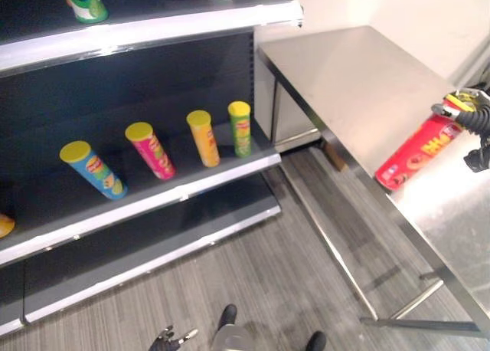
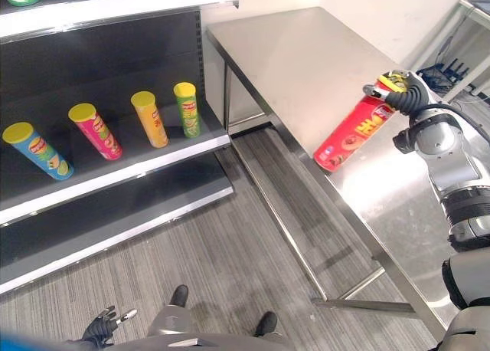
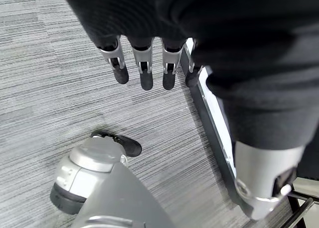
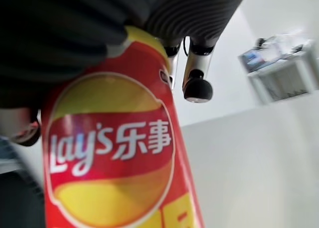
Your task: Put the goods on the table back onto the shelves and tidy them up.
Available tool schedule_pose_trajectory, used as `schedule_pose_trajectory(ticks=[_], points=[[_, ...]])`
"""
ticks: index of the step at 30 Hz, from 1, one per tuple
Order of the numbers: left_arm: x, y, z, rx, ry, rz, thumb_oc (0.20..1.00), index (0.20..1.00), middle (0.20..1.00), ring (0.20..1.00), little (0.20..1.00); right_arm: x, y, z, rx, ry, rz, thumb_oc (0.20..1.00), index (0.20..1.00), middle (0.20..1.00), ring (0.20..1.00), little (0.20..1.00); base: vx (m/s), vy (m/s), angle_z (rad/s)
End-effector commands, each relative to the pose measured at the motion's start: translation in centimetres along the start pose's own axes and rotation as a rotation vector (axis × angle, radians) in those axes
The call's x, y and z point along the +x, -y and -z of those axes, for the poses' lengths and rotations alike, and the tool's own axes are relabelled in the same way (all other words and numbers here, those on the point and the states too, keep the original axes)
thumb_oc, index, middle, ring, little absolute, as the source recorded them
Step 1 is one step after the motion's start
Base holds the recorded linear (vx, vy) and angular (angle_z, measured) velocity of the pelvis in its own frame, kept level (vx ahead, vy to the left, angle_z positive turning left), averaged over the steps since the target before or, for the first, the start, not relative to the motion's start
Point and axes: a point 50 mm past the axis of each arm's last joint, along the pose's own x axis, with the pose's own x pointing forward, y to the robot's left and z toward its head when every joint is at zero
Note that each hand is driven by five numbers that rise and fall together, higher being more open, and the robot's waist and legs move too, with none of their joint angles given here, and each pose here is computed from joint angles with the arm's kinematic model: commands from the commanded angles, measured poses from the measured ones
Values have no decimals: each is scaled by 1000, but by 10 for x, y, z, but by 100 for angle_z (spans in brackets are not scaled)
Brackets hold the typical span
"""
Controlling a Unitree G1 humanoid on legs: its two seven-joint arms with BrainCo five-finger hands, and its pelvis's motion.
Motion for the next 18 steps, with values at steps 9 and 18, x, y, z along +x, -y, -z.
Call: schedule_pose_trajectory(ticks=[9,18], points=[[3,-13,-3,30,2,-51,1000,1000,1000,1000,1000,-25,62,-97,-124,500,237,200,200,200,200,200,-4,-49,-3],[7,-14,-12,-60,23,-96,1000,1000,1000,1000,1000,-56,65,-151,-151,801,270,200,200,200,200,200,-75,-39,33]])
